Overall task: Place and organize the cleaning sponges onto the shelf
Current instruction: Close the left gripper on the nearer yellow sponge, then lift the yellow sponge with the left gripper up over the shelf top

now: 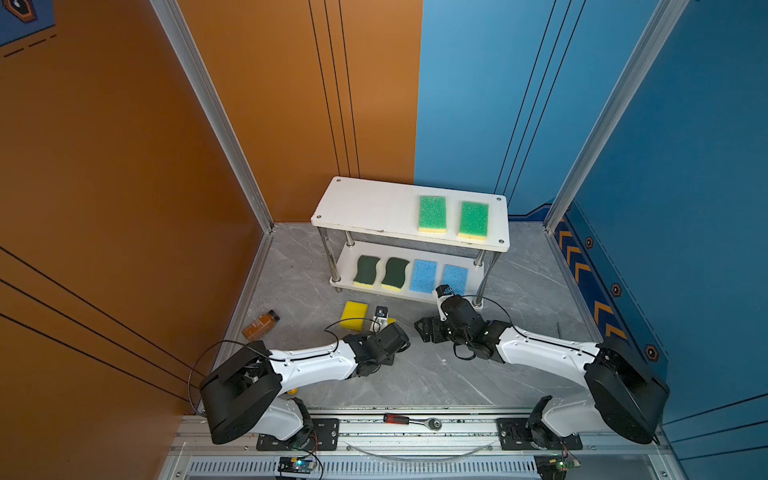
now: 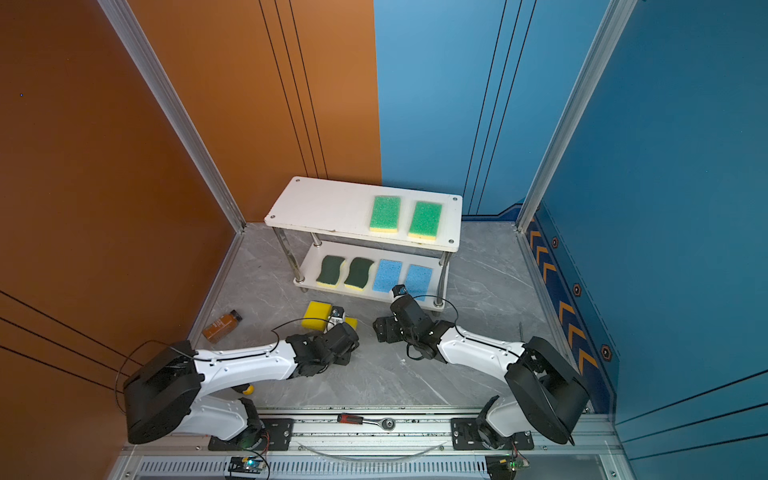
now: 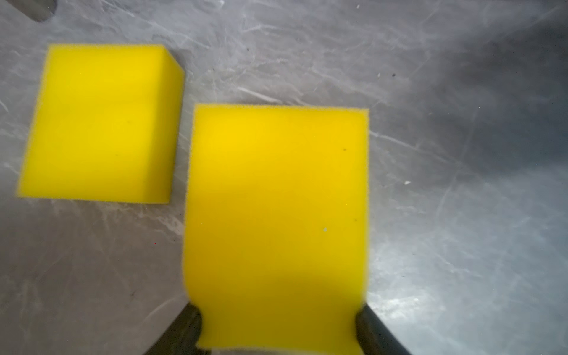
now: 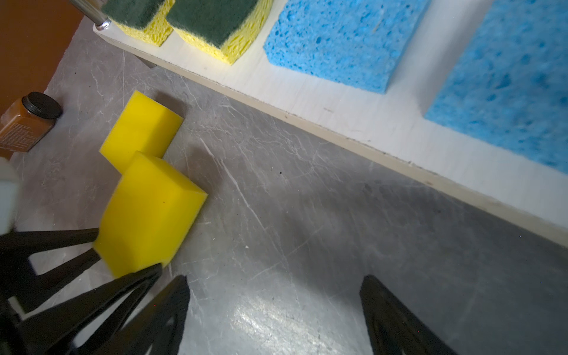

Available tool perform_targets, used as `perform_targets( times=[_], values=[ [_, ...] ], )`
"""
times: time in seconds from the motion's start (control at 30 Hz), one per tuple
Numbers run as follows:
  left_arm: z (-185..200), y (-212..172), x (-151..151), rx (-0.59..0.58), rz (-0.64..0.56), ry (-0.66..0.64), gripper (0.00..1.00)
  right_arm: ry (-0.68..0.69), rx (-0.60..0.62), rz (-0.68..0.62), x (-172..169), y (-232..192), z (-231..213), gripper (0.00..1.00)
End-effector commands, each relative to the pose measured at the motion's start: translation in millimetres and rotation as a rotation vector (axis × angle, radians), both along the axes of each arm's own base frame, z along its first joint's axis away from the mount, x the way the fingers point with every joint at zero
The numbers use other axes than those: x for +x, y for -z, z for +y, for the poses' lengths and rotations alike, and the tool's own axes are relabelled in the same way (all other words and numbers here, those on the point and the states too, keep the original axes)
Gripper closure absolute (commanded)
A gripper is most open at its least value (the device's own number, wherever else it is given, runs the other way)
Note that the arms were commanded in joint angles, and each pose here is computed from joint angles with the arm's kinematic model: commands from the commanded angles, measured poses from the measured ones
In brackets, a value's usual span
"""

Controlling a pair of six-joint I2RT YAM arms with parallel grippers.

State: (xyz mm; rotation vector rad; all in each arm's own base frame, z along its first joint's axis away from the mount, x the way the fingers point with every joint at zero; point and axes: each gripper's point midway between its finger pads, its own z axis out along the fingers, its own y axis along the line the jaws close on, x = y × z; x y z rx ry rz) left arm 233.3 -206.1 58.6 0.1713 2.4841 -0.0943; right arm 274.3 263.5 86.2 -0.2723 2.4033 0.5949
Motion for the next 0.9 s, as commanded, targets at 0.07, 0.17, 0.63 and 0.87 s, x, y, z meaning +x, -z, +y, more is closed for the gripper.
perform_targets(
  times=[0.07,0.17,0.63,0.87],
  values=[
    [1.6,-38.4,-3.3,-0.016,-0.040,0.040,0.41,0.009,0.011,0.017,-0.2,4.7,-1.9,0.14],
    [6.2,-62.0,-4.4,-0.042,-0.079,0.043,0.41,0.008,0.010,0.027,-0.3,7.6,-1.4,0.14],
    [32.9,-200.8,1.4,-0.127,-0.389,0.059,0.44,-0.006,-0.025,0.075,0.4,25.9,4.3,0.14],
    [28.8,-282.5,13.9,-0.097,-0.541,0.104,0.43,-0.025,-0.069,0.097,-1.5,34.2,9.0,0.14]
  ],
)
